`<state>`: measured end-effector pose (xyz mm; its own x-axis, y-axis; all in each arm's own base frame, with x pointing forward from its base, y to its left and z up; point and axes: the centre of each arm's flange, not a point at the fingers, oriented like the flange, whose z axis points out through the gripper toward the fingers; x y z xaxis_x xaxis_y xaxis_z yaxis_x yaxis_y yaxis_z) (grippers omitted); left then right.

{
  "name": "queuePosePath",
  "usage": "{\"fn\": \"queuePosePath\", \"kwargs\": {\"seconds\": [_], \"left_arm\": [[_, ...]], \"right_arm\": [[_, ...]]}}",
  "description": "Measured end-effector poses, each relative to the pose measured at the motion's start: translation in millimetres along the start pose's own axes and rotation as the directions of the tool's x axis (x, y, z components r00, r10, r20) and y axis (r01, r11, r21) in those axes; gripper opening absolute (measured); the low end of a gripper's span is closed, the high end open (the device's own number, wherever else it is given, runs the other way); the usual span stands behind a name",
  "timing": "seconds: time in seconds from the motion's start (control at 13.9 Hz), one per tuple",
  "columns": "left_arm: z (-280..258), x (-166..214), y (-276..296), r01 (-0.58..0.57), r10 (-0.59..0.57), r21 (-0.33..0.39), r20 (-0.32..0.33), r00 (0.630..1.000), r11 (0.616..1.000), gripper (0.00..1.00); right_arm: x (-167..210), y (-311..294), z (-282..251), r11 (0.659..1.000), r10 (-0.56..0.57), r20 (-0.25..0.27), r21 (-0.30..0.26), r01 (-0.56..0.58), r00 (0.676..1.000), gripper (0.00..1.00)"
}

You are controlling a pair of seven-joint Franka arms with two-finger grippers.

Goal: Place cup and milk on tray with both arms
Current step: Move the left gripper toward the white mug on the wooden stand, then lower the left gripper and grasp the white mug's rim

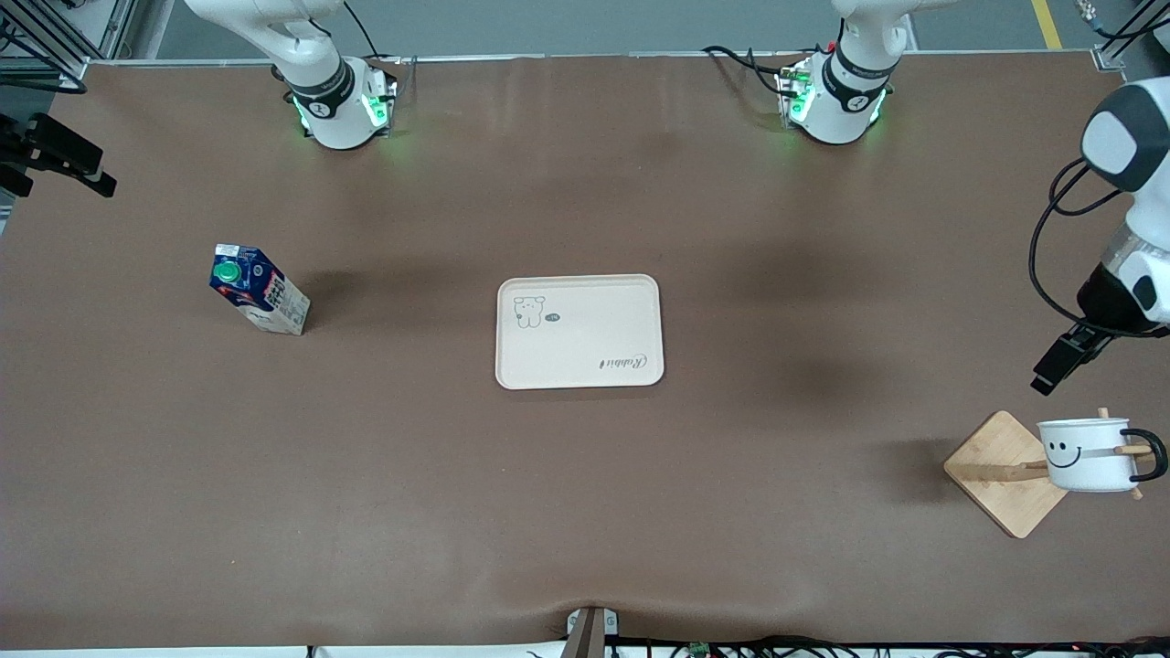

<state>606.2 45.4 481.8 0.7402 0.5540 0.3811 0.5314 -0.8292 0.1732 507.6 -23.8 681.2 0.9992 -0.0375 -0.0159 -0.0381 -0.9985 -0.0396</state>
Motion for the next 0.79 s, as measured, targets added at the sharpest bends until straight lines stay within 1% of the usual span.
{"fn": "queuePosePath", "kwargs": {"seconds": [0.36,0.5,0.79], "left_arm": [[43,2,-18,0.035,-0.042,-0.068,-0.099,0.994,0.997,1.0],[60,-2,-20,0.013,-0.022,-0.074,-0.121,0.992,0.997,1.0],[79,3,-30,-0.023,0.008,-0.079,-0.179,0.984,0.997,1.0]], "right_arm": [[0,0,0,1.0,0.0,0.0,0.0,0.0,1.0,1.0],[0,0,0,1.0,0.0,0.001,0.0,0.0,1.0,1.0],[0,0,1,1.0,0.0,0.001,0.0,0.0,1.0,1.0]]}}
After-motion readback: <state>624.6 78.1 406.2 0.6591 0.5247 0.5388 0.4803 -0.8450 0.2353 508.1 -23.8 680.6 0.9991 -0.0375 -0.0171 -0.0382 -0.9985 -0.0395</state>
